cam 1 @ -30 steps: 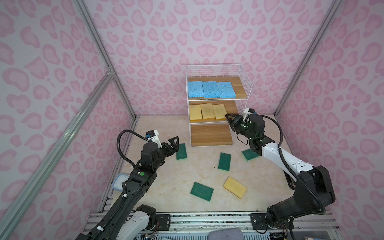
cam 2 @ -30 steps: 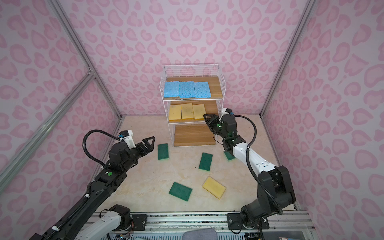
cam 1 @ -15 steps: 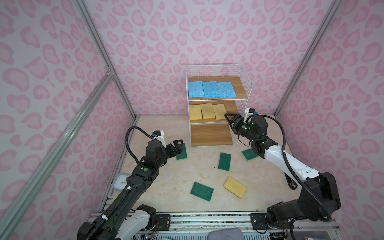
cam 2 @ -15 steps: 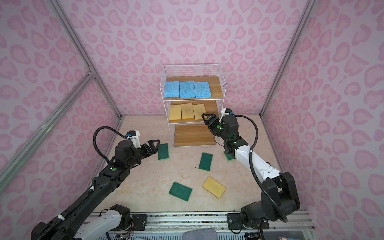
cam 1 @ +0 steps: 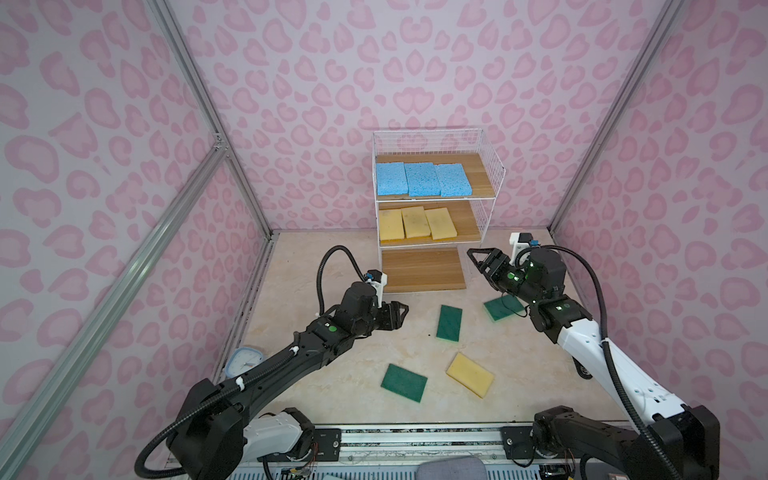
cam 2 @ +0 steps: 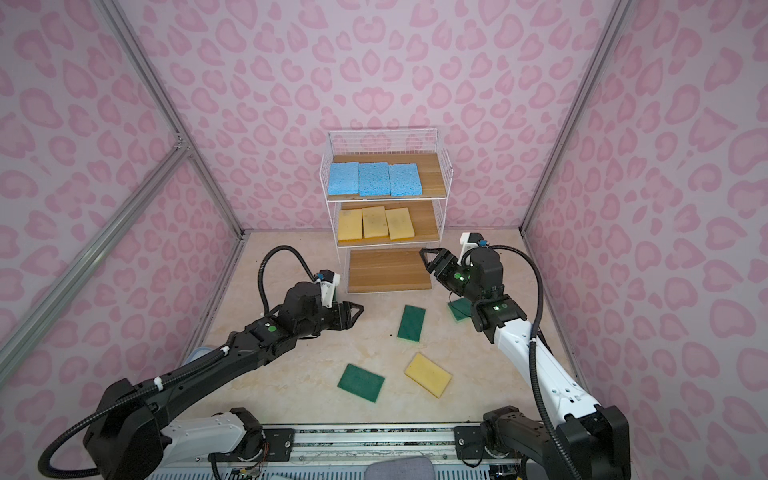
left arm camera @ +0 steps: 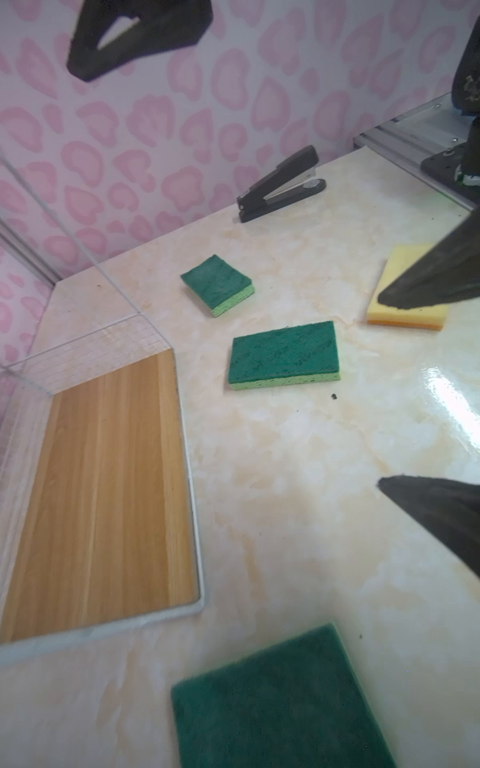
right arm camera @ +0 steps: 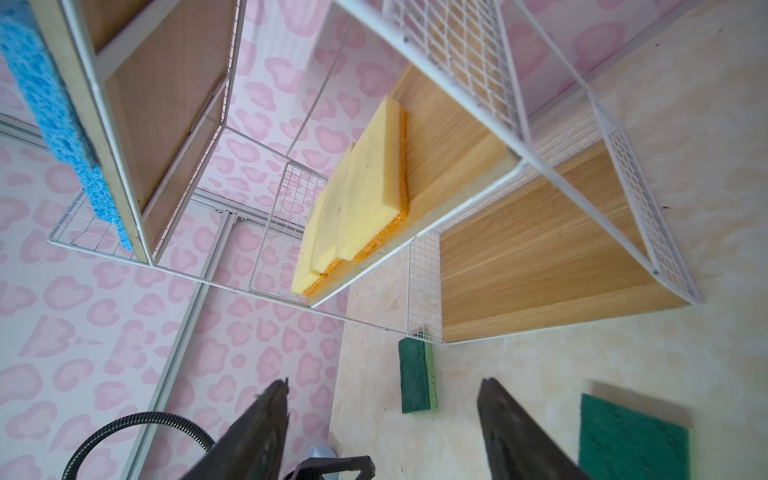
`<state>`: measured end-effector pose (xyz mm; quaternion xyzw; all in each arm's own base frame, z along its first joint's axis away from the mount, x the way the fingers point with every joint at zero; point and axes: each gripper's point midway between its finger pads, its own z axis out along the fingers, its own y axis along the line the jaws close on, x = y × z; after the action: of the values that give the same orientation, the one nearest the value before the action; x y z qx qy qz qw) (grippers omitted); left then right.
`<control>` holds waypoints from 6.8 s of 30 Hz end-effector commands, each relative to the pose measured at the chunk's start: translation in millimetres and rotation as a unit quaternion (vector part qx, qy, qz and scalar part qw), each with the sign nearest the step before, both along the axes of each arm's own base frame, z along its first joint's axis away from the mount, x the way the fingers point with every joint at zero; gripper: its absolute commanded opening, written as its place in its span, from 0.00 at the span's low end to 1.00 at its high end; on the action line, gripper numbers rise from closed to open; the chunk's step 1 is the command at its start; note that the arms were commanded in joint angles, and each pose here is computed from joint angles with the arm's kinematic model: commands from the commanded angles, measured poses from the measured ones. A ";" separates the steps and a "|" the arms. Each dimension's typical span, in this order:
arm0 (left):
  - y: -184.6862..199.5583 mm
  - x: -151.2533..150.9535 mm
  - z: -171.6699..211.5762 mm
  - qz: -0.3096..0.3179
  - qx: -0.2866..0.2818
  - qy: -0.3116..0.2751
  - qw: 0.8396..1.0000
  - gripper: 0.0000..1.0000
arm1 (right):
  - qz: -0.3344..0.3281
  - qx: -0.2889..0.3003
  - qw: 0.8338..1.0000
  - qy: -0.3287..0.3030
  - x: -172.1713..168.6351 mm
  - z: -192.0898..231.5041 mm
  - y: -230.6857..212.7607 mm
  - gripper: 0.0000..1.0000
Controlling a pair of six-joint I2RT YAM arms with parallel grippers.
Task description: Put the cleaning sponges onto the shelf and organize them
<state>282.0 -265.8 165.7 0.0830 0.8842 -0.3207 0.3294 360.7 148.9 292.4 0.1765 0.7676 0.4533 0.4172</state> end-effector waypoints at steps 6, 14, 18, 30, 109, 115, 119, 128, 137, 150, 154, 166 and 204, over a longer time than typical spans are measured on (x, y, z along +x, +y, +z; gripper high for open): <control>-65.3 -24.3 -40.2 -0.076 0.019 0.044 0.996 0.57 | -0.008 -0.001 0.999 0.051 -32.7 -43.1 -40.3 0.72; -102.5 -50.5 -70.1 -0.119 0.039 0.074 0.989 0.54 | -0.022 0.010 0.997 0.079 -56.9 -76.2 -64.5 0.71; -118.9 -64.5 -81.8 -0.139 0.048 0.084 0.986 0.52 | -0.025 0.011 0.996 0.087 -64.0 -87.6 -70.9 0.71; -153.5 -86.9 -109.2 -0.154 0.081 0.087 0.981 0.46 | -0.025 0.007 0.996 0.088 -70.2 -93.0 -74.9 0.71; -55.8 26.1 54.1 -0.088 -0.062 0.048 0.993 0.04 | 0.169 -0.031 0.983 0.060 -61.9 -75.0 43.1 0.42; -51.9 28.7 56.1 -0.078 -0.061 0.045 0.994 0.17 | 0.156 -0.027 0.985 0.063 -62.2 -72.4 39.9 0.30; -39.5 29.5 61.0 -0.055 -0.054 0.030 0.997 0.70 | 0.116 -0.008 0.992 0.059 -57.3 -64.9 30.4 0.26; 11.4 35.5 77.7 0.028 -0.060 -0.019 0.998 0.98 | 0.024 0.041 0.998 0.033 -35.9 -39.4 4.7 0.22; 27.8 43.0 17.4 0.038 -0.006 0.023 0.999 0.87 | 0.059 0.014 0.995 0.074 -27.7 -69.2 19.7 0.43; 11.8 1.6 -51.8 -0.031 0.169 -0.009 0.985 0.53 | 0.087 -0.034 0.992 0.088 -30.9 -92.1 28.4 0.58; 0.7 -0.8 -64.5 -0.051 0.210 -0.024 0.976 0.54 | 0.095 -0.037 0.991 0.089 -34.2 -93.6 29.7 0.59; -12.1 -13.4 -112.9 -0.084 0.315 -0.036 0.945 0.66 | 0.070 -0.032 0.994 0.081 -40.1 -92.4 7.2 0.60; -35.5 5.9 19.4 -0.076 0.007 0.013 0.997 0.04 | 0.109 -0.010 0.993 0.036 -47.7 -68.7 4.3 0.75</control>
<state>298.6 -282.6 154.2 0.1732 0.9068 -0.1983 0.3292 315.2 146.4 211.9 0.1363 0.8109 0.4655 0.3275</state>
